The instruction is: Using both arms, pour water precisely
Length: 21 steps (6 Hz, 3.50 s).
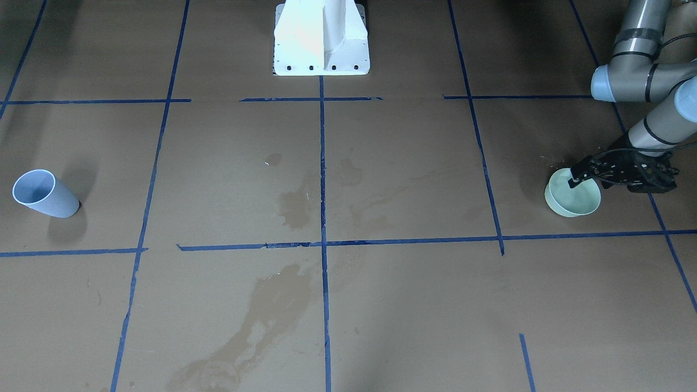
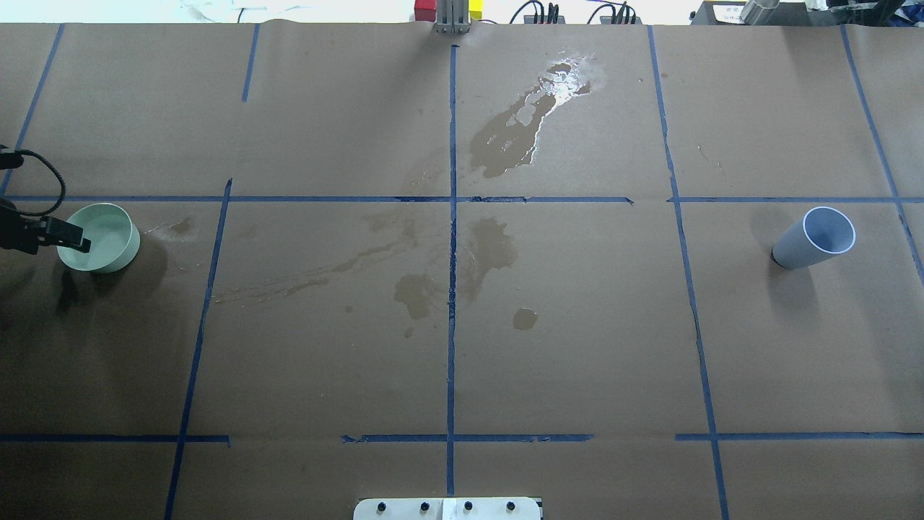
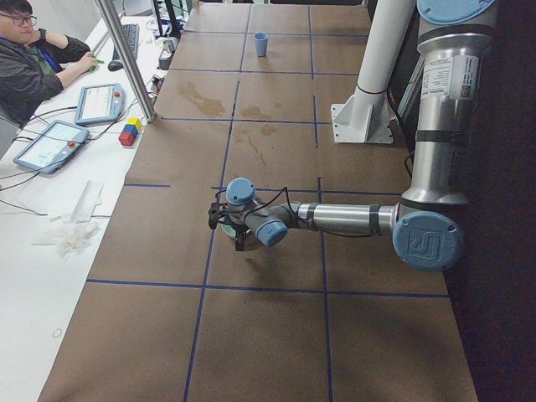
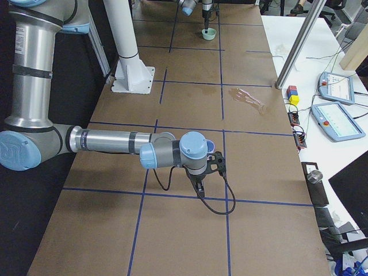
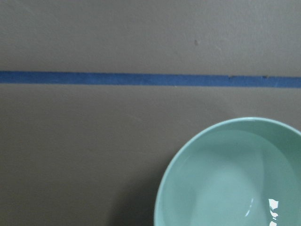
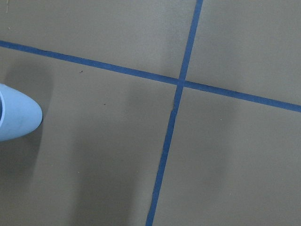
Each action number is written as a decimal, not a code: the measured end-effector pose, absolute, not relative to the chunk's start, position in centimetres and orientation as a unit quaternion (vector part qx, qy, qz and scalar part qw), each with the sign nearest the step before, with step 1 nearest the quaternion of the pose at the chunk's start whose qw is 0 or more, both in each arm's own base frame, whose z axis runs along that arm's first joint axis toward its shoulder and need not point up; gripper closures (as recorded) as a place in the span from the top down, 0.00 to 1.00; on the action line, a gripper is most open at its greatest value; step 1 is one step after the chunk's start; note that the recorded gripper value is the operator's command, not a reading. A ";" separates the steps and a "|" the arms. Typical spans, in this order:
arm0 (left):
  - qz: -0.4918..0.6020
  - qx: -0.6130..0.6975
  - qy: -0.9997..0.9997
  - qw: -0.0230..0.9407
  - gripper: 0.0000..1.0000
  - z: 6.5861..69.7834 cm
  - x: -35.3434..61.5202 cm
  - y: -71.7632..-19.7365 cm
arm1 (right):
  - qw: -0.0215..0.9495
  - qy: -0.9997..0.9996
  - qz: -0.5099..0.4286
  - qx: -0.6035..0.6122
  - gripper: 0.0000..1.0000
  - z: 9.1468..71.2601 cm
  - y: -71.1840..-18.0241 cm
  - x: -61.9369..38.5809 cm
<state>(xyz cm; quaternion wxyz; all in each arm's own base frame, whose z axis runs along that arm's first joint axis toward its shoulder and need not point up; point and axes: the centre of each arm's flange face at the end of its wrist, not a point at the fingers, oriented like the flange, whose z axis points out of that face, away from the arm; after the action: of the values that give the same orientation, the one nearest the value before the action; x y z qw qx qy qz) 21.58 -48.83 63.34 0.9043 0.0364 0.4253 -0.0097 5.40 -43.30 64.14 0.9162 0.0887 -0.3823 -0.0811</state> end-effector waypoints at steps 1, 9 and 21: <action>-0.007 0.038 0.422 0.906 0.00 63.4 21.9 -48.9 | 0.916 -0.382 -0.081 0.089 1.00 64.1 -43.3 5.4; -0.016 0.039 0.457 0.889 0.00 40.6 26.2 -53.8 | 0.914 -0.385 -0.084 0.094 1.00 63.8 -43.3 5.4; -0.053 -0.012 0.482 0.874 0.76 23.4 59.2 -48.9 | 0.913 -0.389 -0.084 0.095 1.00 63.9 -43.4 5.3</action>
<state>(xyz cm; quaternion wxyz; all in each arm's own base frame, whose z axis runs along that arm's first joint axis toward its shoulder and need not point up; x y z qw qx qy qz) 59.16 -48.89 23.38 0.8743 -0.0120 0.4823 -0.0534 5.30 -43.36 63.87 0.9126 0.0951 -0.3888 -0.0837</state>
